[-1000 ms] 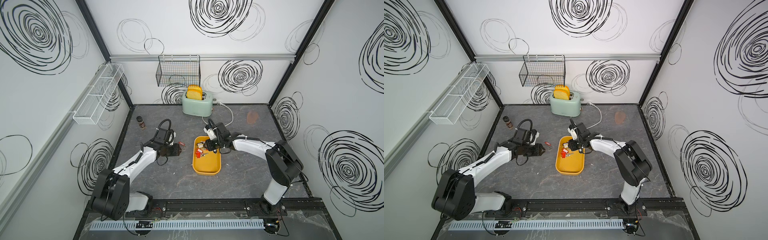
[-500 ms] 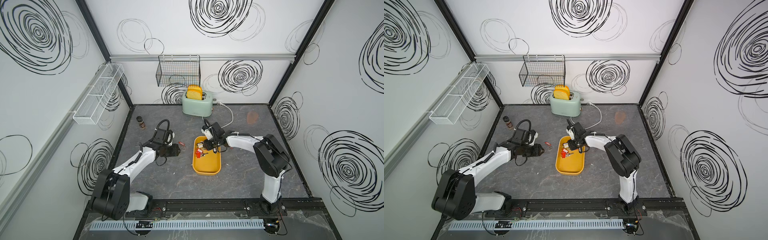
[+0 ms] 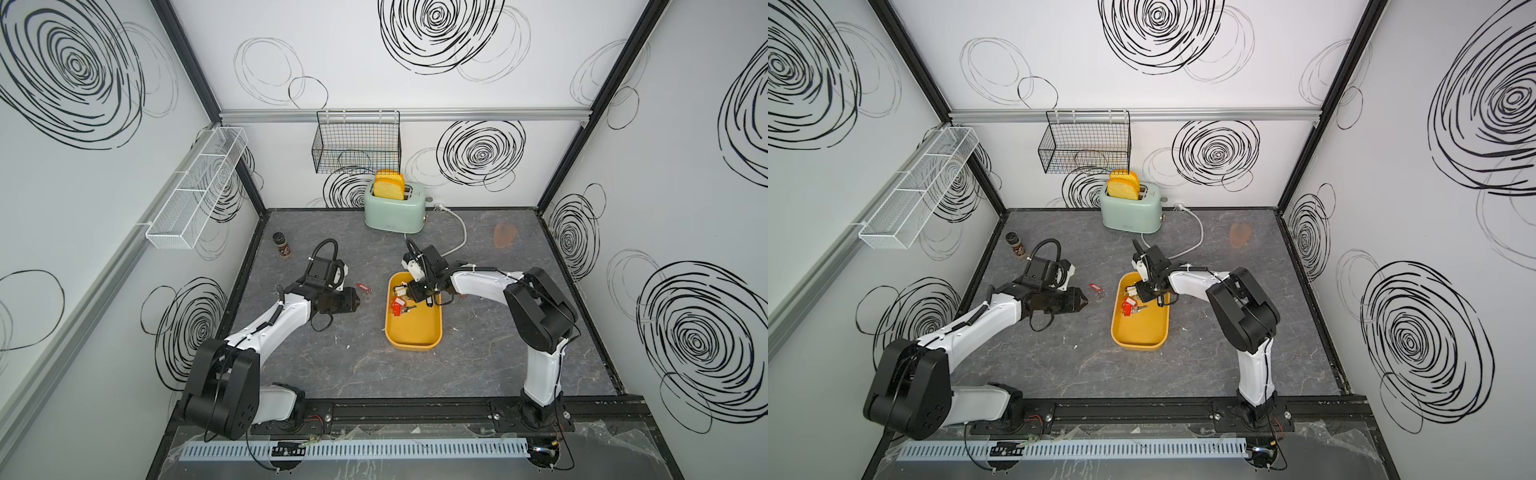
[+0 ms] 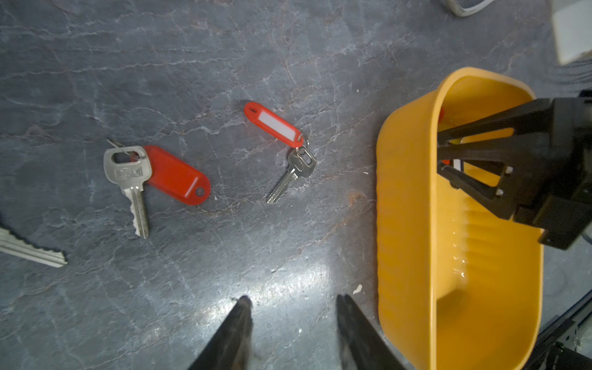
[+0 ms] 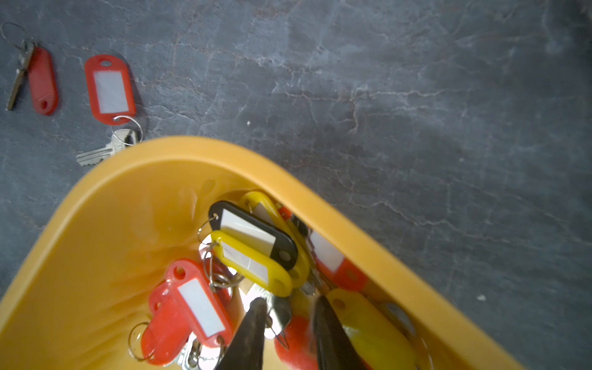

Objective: Take the keys out of the storage box
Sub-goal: Pick up the key from the storage box.

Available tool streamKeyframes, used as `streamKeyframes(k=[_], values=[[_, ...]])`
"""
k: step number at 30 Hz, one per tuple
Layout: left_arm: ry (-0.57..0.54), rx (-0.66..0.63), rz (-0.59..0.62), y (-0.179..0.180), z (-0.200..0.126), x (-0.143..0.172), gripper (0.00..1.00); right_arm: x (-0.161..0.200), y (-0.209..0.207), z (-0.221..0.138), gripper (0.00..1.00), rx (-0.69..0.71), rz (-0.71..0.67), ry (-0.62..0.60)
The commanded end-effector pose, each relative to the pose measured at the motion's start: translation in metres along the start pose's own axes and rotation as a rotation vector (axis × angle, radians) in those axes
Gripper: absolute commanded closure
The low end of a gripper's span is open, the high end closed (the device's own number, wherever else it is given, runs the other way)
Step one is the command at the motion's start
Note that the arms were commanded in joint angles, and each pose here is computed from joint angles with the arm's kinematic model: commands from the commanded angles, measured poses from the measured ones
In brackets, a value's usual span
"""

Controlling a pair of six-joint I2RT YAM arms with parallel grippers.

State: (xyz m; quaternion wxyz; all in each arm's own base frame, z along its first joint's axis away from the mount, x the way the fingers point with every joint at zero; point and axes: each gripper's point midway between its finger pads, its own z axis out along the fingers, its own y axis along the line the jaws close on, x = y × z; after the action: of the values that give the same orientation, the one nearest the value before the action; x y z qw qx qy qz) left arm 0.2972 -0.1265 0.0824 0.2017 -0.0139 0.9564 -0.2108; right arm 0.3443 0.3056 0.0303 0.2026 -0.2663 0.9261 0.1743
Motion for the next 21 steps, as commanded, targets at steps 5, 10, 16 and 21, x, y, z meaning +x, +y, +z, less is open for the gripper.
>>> streamKeyframes(k=[5, 10, 16, 21], values=[[-0.002, 0.005, -0.001, 0.002, 0.003, -0.001, 0.53, 0.013, 0.011, 0.006, 0.7, -0.03, -0.022, 0.049], [0.002, 0.002, -0.004, 0.003, 0.004, 0.0, 0.53, 0.018, 0.013, 0.007, 0.72, -0.035, -0.02, 0.055], [0.004, 0.001, -0.005, 0.003, 0.005, 0.0, 0.53, 0.021, 0.011, 0.008, 0.82, -0.021, -0.022, 0.064], [0.004, 0.004, -0.006, 0.003, 0.006, 0.001, 0.53, 0.018, 0.01, 0.003, 0.94, -0.008, -0.033, 0.056]])
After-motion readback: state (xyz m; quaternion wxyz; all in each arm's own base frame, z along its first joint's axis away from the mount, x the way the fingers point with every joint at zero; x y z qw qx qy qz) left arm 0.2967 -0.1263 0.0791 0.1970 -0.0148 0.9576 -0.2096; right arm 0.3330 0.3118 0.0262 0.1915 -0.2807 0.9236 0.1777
